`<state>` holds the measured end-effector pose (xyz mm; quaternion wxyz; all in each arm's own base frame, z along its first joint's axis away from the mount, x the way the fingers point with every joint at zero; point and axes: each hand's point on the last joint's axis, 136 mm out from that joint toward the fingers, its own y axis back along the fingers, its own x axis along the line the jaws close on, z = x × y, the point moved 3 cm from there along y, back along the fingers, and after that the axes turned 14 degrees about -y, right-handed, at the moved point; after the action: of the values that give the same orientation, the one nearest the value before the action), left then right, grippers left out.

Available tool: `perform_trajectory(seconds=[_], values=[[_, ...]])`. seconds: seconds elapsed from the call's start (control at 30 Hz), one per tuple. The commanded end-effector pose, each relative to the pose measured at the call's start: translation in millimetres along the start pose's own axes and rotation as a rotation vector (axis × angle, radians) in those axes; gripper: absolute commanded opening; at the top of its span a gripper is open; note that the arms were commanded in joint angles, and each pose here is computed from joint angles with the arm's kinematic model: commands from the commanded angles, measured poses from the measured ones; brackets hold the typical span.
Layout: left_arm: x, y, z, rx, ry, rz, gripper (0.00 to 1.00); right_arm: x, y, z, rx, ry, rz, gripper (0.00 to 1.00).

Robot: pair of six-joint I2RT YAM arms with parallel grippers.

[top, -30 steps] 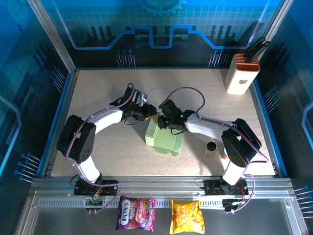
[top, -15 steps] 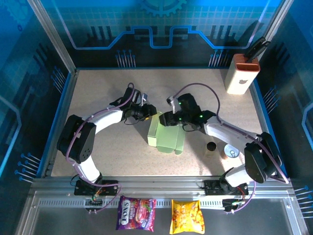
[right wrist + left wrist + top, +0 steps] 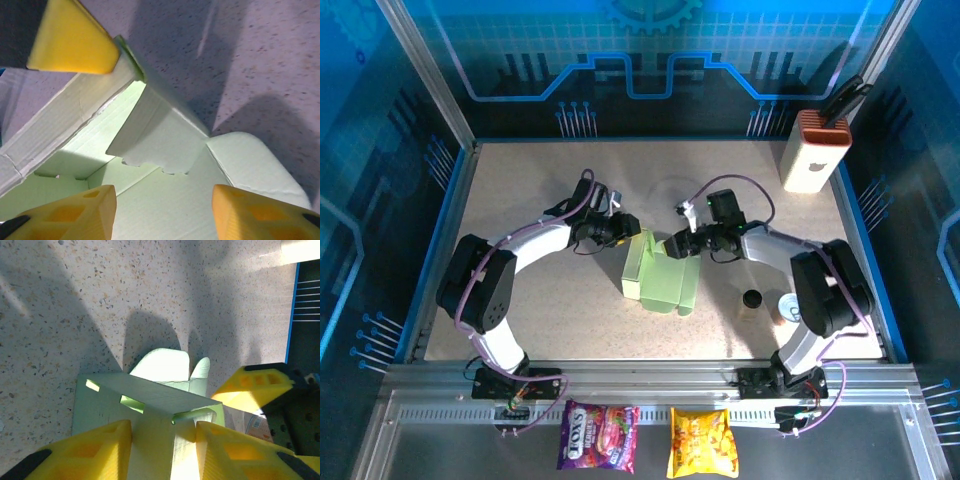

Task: Fold the paper box

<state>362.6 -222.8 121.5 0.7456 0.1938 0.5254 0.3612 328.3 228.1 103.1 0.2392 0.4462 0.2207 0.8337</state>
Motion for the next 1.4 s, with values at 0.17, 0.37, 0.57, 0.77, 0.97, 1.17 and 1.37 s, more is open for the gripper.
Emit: perform_trajectory(seconds=[0.17, 0.37, 0.57, 0.77, 0.97, 1.17, 1.37], values=[[14.0, -6.6, -20.7, 0.084, 0.020, 0.034, 0.39, -7.9, -15.3, 17.5, -0.028, 0.088, 0.138, 0.52], [13.8, -6.4, -21.7, 0.094, 0.018, 0.034, 0.39, -10.5, -22.8, 18.8, -0.032, 0.124, 0.168, 0.51], [12.4, -7.4, -22.8, 0.099, 0.017, 0.018, 0.39, -9.2, -32.5, 18.8, -0.038, 0.174, 0.171, 0.51], [6.0, -7.4, -22.4, 0.109, 0.005, -0.021, 0.39, 0.9, -40.0, 30.1, -0.127, 0.304, 0.208, 0.51], [0.3, -5.3, -23.3, 0.115, -0.010, -0.053, 0.39, 0.1, -43.9, 11.7, -0.056, 0.292, 0.207, 0.50], [-5.8, -5.5, -25.2, 0.125, -0.012, -0.106, 0.39, 3.8, -46.3, 9.4, -0.056, 0.315, 0.227, 0.48], [-8.9, -5.5, -25.5, 0.129, -0.010, -0.137, 0.38, 10.5, -48.8, 3.7, -0.045, 0.351, 0.243, 0.42]])
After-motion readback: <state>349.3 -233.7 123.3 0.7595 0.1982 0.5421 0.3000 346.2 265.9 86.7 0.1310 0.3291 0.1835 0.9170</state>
